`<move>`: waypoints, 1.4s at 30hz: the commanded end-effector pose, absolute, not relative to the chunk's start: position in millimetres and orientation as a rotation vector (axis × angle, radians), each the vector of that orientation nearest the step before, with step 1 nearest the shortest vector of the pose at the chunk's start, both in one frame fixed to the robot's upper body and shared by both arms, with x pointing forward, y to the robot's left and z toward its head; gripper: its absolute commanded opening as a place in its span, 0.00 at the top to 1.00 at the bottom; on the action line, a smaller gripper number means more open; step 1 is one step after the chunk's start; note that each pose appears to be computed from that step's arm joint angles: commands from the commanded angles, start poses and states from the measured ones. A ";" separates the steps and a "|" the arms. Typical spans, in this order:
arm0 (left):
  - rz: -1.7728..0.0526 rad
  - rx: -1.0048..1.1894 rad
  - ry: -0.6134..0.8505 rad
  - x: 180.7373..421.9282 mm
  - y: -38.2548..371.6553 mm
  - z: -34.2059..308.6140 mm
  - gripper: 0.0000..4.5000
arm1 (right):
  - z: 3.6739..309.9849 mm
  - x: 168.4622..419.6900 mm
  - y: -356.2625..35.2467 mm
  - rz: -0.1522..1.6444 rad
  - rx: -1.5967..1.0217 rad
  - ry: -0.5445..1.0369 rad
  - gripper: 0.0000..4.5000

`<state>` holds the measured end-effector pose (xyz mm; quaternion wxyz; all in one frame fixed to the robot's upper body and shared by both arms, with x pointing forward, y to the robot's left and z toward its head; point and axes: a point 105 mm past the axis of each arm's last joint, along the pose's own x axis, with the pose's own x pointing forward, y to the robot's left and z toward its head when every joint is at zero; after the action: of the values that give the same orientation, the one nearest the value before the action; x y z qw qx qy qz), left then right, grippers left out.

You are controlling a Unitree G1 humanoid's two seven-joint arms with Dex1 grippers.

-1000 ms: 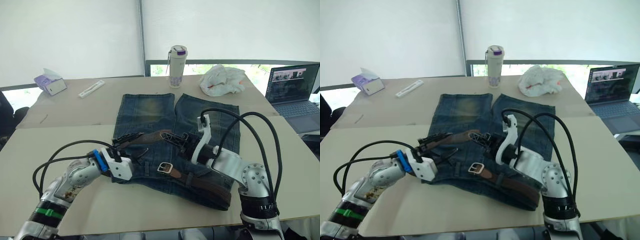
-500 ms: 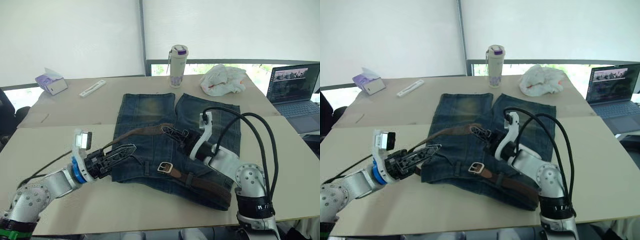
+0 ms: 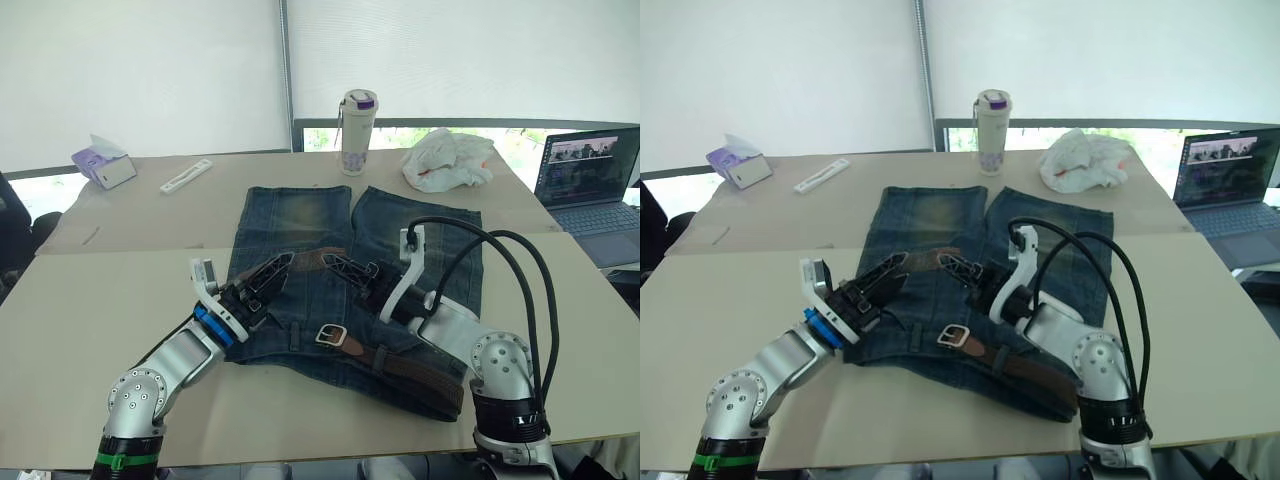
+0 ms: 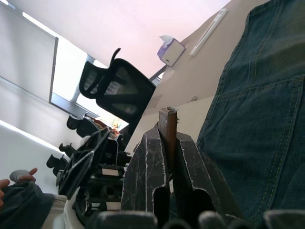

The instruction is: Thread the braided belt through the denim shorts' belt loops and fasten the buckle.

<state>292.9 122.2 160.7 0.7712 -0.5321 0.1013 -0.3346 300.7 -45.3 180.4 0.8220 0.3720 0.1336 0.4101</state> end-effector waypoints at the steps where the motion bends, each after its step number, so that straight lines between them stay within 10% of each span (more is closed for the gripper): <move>1: -0.744 -1.136 0.185 291.0 123.2 171.8 0.06 | 193.6 296.2 -45.0 0.910 0.788 0.235 1.00; 11: -0.716 -1.141 0.221 293.5 121.0 164.5 0.99 | 195.2 290.0 -41.0 0.948 0.795 0.242 1.00; 22: -0.815 -1.127 0.258 285.3 120.0 166.4 0.99 | 191.7 286.6 -41.2 0.956 0.804 0.268 1.00; 28: -0.852 -1.116 0.281 284.1 122.3 165.7 0.48 | 191.8 283.3 -40.5 0.978 0.805 0.279 1.00; 35: -0.875 -1.162 0.283 284.6 125.9 167.0 0.48 | 191.5 282.8 -44.1 0.978 0.800 0.283 1.00; 42: -0.940 -1.181 0.306 273.8 122.6 168.9 0.98 | 190.0 277.0 -42.6 1.005 0.801 0.304 1.00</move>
<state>277.6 122.6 157.2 0.7237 -0.5372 0.1551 -0.4044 288.2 -49.6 179.8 0.8029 0.3799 0.1503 0.4341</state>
